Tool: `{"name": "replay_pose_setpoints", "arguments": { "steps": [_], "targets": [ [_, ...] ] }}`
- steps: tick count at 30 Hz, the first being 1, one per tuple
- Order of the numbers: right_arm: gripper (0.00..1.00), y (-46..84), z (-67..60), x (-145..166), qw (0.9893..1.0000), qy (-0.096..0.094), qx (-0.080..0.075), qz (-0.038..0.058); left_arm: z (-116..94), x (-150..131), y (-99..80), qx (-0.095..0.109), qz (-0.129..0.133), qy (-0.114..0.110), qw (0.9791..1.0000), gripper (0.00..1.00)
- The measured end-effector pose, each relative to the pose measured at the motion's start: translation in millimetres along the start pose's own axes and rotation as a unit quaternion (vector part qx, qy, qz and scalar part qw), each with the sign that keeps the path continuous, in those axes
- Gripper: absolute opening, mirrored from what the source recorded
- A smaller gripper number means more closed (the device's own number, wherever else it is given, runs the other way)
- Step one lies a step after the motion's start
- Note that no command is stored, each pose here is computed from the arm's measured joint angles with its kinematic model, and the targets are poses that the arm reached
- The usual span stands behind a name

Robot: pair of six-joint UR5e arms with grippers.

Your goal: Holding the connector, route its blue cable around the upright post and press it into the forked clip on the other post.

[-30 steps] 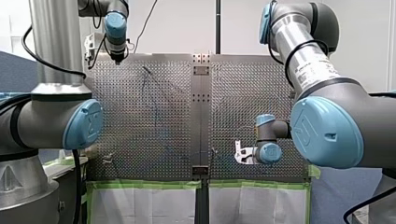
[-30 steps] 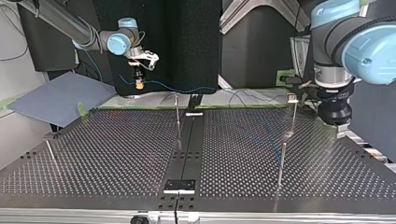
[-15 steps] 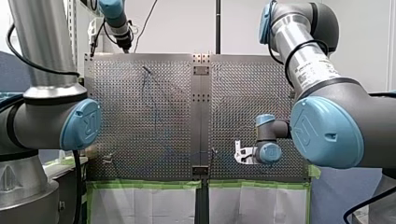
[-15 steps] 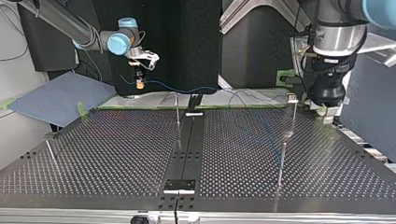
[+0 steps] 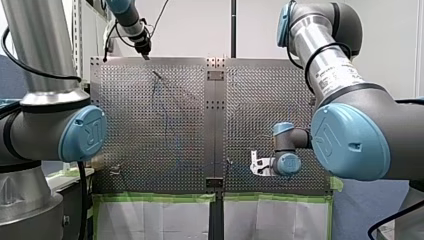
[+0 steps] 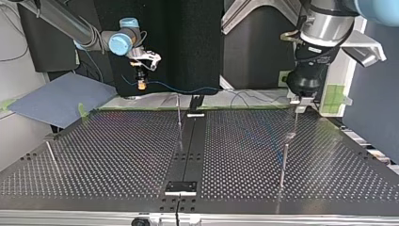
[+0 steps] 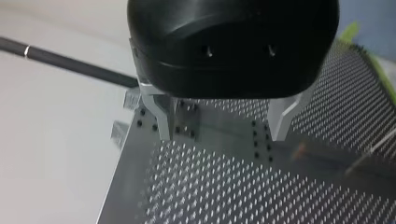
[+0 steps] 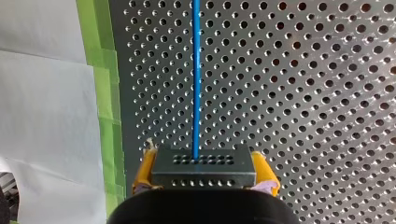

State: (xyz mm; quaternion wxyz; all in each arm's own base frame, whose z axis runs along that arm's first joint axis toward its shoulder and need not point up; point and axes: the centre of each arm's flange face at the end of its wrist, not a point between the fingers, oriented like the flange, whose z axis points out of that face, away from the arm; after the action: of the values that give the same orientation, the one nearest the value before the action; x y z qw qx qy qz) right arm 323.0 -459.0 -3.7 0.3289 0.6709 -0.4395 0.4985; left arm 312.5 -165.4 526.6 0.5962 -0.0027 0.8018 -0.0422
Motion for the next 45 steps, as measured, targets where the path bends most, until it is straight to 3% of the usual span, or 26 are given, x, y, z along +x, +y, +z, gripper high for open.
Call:
{"name": "replay_pose_setpoints", "arguments": {
  "steps": [4,9,26,37,45],
  "targets": [
    [0.0,-0.5,0.0,0,1.0,0.0,0.0,-0.0001,1,2,-6.6,0.022,0.002,0.005,0.9998,1.0],
    [0.0,-0.6,0.0,0,1.0,0.0,0.001,-0.0001,3,5,-9.2,0.024,0.003,0.01,0.9997,1.0],
    [0.0,-2.2,-0.4,0,1.0,0.0,0.002,-0.0006,2,5,-0.7,-0.03,0.003,0.007,0.9995,1.0],
    [0.0,-2.4,-0.4,0,1.0,0.001,0.002,-0.0006,9,7,8.0,-0.078,0.005,0.008,0.9969,1.0],
    [0.0,-2.4,-0.4,0,1.0,0.001,0.002,-0.0006,28,11,11.2,-0.092,0.001,0.005,0.9958,1.0]
  ]
}}
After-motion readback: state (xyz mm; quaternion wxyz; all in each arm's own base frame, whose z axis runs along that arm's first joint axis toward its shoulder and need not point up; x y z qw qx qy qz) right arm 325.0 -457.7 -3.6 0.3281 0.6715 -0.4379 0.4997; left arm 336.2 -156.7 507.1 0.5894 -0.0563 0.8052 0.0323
